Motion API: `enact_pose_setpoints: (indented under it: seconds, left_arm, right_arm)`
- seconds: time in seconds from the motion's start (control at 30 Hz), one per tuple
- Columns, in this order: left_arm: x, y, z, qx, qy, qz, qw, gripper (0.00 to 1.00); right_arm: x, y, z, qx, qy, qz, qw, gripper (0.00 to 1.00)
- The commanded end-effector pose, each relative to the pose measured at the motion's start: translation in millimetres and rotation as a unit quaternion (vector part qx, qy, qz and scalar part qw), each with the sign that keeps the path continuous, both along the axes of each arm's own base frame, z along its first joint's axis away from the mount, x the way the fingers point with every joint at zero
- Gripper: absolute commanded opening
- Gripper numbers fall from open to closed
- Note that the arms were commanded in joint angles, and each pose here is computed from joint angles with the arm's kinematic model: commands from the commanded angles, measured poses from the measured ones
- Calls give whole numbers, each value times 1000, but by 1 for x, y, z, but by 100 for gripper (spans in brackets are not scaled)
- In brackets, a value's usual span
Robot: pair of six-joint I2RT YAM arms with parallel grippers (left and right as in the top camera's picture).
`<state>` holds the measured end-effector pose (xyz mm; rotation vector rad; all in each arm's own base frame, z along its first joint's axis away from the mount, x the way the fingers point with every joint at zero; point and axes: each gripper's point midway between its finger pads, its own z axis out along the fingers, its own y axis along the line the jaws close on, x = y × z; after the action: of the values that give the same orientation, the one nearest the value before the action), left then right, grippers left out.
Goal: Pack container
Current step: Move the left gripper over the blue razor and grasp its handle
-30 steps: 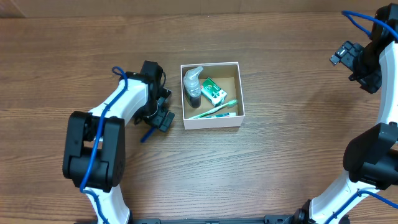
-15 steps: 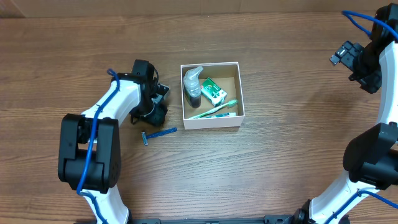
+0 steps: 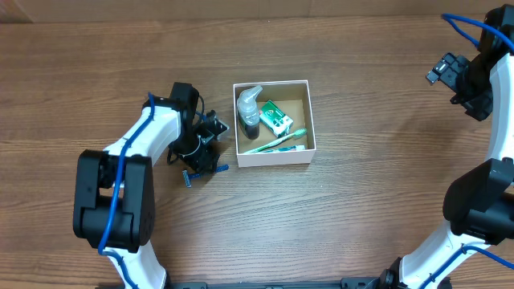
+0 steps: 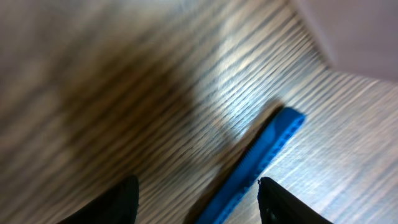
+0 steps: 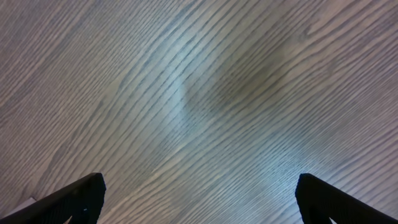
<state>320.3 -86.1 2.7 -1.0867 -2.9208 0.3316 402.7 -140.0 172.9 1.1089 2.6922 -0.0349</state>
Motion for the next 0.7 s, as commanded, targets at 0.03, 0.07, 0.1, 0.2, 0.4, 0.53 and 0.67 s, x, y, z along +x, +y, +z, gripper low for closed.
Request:
enact_pose_setpoints:
  seconds: [0.03,0.07,0.1,0.2,0.4,0.53,0.67]
  left_arm:
    - [-16,-2,-22,-2,38,-17,999,61]
    - [-16,-3,-23,-2,37,-23,999,61]
    - [-17,-4,-23,-3,37,-32,999,61]
    - [-21,-11,-23,-6,36,-66,997,73]
    - [4,16,-32,82,-25,-119,989,77]
    - [-1,20,-41,85,-28,-117,989,75]
    - [-17,22,-44,87,1,-120,989,75]
  right_arm:
    - [0,-2,3,-9,-3,-3,1000,100]
    - [0,-2,4,-9,-3,-3,1000,100]
    - [0,-2,4,-9,-3,-3,1000,100]
    - [0,-2,3,-9,-3,-3,1000,100]
    - [0,-2,4,-9,-3,-3,1000,100]
    - [0,-2,4,-9,-3,-3,1000,100]
    - [1,-2,4,-9,-3,-3,1000,100]
